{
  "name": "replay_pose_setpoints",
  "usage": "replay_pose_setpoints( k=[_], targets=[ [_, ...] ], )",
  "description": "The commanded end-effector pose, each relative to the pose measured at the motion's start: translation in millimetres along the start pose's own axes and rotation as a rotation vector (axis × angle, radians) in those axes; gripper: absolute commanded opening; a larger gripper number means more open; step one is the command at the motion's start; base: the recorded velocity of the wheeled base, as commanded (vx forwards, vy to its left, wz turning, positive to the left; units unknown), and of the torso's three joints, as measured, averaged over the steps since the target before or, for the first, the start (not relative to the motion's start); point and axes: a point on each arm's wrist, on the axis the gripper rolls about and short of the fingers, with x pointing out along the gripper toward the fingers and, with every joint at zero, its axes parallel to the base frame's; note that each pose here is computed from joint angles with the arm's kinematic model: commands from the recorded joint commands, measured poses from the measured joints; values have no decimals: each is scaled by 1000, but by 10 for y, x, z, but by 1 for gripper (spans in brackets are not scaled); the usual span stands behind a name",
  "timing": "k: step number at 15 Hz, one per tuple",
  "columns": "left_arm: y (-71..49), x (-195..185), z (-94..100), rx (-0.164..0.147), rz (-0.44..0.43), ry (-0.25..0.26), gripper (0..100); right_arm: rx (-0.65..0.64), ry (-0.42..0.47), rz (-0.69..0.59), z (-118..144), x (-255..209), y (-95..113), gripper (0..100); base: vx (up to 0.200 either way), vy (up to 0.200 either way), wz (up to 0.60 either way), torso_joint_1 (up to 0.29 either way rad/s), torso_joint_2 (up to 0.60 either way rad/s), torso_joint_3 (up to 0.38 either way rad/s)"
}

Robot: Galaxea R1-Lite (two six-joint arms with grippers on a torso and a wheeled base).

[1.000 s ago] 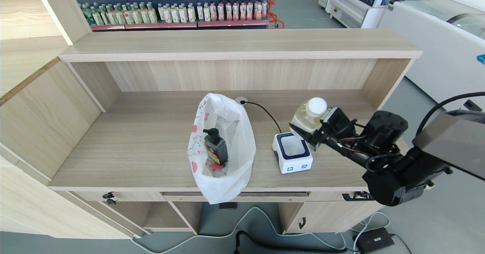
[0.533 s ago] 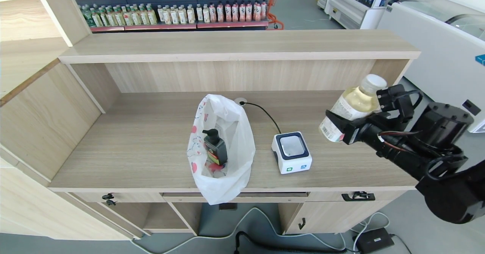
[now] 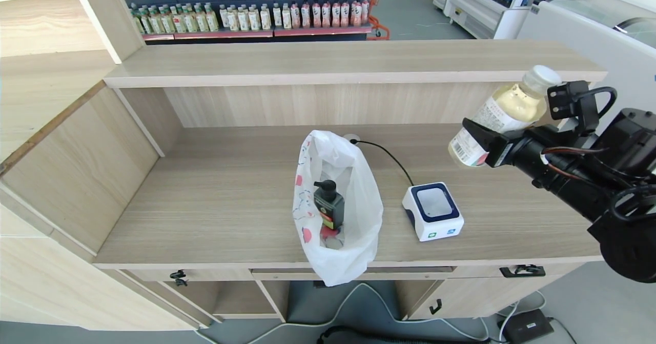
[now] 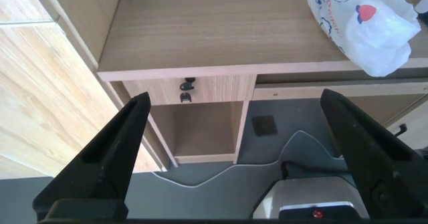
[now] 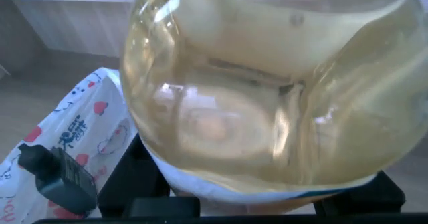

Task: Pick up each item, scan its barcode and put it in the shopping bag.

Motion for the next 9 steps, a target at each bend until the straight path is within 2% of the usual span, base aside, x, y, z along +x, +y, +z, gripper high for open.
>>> replay_pose_setpoints(
  k=[1, 6, 8, 9],
  targets=[
    [0, 0, 0, 0, 0, 0, 100, 8, 1, 15, -10, 26, 45, 0, 0, 0, 0, 0, 0, 0],
    [0, 0, 0, 1, 0, 0, 100, 36, 56, 84, -289, 368, 192, 0, 0, 0, 0, 0, 0, 0],
    [0, 0, 0, 3, -2, -1, 100, 47, 78, 156, -427, 463, 332, 0, 0, 0, 0, 0, 0, 0],
    [0, 0, 0, 3, -2, -1, 100, 54, 94, 179, -488, 481, 417, 0, 0, 200, 0, 2, -2, 2]
  ],
)
